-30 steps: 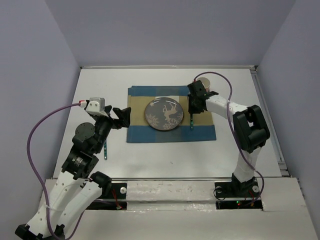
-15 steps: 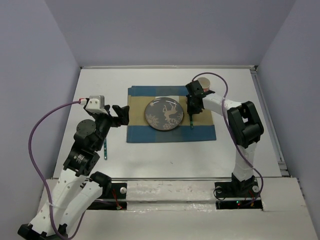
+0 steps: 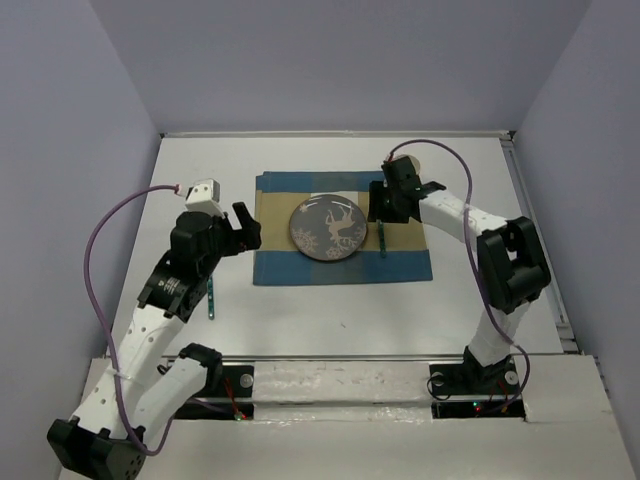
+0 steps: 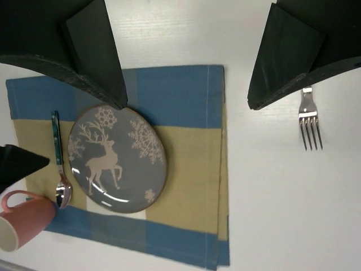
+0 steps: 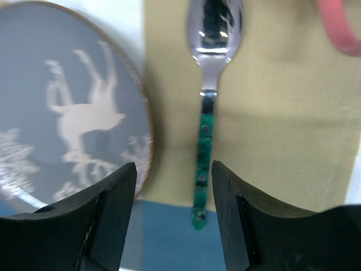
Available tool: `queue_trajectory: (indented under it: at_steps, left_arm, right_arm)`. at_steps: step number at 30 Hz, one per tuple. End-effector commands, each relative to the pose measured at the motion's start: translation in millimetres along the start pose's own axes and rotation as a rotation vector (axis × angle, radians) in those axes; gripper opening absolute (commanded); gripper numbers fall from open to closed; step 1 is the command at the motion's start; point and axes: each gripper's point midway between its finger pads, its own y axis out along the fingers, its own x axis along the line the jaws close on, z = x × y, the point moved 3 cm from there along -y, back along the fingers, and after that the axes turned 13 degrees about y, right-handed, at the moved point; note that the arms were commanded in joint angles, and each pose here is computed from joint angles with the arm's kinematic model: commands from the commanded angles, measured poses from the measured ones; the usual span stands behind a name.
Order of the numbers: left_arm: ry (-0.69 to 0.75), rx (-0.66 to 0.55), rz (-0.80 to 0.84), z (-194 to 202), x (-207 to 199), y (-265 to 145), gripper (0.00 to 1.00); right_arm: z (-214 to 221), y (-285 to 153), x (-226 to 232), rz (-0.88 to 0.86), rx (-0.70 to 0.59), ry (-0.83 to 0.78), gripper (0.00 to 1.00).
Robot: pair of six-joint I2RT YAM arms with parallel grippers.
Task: Set the dinner table for one person
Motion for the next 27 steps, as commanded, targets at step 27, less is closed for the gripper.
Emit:
queue_trajectory:
  at_steps: [27]
  left_arm:
    - [-0.322, 0.825, -0.409, 162, 103, 28, 0.85]
  right_arm:
    - [4, -152, 39, -0.507, -0.353, 0.064, 0.58]
